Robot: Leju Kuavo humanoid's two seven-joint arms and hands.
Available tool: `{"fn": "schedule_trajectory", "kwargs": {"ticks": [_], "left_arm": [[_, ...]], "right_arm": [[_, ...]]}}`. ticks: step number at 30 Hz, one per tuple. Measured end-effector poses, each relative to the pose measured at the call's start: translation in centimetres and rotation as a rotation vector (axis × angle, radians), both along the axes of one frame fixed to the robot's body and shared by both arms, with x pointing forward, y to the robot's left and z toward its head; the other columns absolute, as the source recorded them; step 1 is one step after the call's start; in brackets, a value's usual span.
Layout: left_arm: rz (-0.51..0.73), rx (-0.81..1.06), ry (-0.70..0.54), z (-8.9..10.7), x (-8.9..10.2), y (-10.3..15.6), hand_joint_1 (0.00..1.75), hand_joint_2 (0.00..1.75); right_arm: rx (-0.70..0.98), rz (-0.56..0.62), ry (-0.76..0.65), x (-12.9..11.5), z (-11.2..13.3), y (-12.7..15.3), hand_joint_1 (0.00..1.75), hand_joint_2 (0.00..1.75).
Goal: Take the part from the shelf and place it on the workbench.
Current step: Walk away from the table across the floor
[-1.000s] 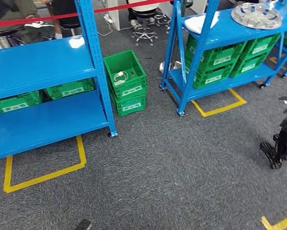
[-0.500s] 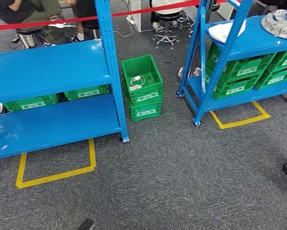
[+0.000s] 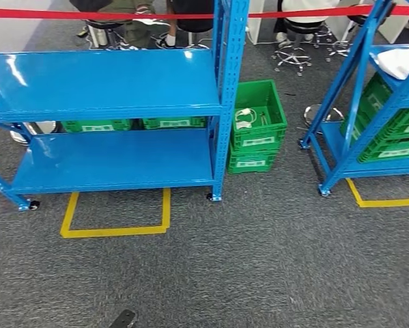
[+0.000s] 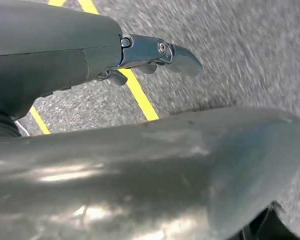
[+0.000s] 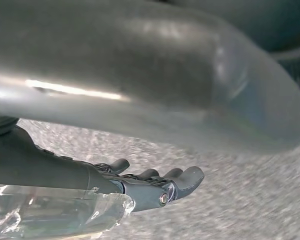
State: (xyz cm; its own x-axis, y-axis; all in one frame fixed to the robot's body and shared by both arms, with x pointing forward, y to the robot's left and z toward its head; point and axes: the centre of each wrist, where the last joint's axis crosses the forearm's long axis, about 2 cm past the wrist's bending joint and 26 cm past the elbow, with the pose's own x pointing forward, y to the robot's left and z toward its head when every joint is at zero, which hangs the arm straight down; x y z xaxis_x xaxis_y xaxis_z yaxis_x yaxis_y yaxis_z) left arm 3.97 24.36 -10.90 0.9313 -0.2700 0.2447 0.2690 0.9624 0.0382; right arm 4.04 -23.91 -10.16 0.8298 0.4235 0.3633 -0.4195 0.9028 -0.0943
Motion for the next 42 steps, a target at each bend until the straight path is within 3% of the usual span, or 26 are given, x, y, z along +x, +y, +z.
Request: {"fn": "schedule_trajectory", "kwargs": {"ticks": [10, 42], "left_arm": [[-0.001, -0.006, -0.009, 0.06, 0.54, -0.09, 0.0, 0.0], [0.007, -0.011, -0.009, -0.03, -0.17, 0.02, 0.0, 0.0]], "right_arm": [[-0.013, 0.006, -0.006, 0.03, 0.11, -0.03, 0.0, 0.0], [-0.018, 0.02, -0.009, 0.18, 0.15, -0.1, 0.0, 0.0]]}}
